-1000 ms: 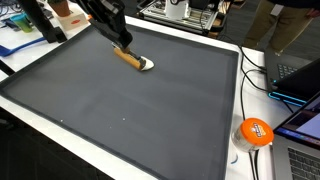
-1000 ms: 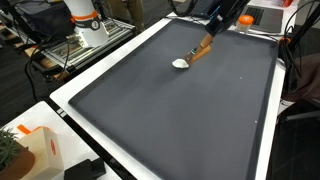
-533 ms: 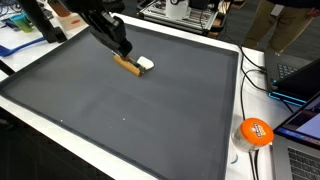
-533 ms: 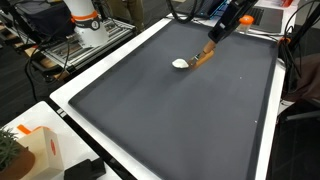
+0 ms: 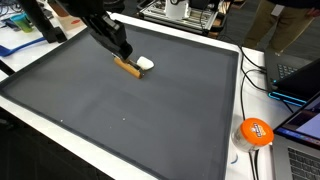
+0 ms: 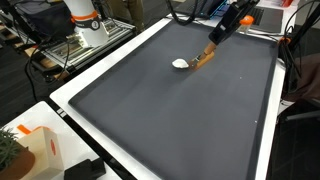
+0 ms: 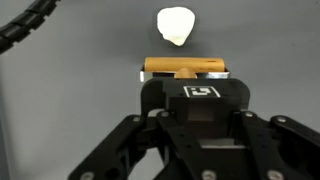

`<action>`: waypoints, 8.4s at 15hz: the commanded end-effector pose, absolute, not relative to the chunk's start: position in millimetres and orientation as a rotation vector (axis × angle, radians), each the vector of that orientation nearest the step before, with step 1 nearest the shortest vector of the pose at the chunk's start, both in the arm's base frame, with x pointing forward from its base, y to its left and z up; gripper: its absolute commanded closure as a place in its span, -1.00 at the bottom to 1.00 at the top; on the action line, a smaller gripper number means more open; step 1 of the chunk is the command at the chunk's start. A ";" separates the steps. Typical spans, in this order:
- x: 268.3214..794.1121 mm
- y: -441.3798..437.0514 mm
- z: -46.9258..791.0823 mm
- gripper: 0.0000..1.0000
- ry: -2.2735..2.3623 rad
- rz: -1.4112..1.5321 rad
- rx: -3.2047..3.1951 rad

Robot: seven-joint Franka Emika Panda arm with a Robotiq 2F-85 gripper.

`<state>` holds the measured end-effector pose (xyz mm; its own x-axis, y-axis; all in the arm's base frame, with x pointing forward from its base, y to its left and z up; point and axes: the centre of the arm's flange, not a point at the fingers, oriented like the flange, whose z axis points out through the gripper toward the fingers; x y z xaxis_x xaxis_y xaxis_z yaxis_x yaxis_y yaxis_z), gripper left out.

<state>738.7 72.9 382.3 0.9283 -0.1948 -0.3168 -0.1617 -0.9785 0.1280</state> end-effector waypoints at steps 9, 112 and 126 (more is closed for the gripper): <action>716.2 50.9 424.3 0.57 -0.409 -0.463 3.052; 537.3 34.7 441.6 0.57 -0.576 0.204 3.097; 527.9 34.3 425.7 0.57 -0.565 0.275 3.099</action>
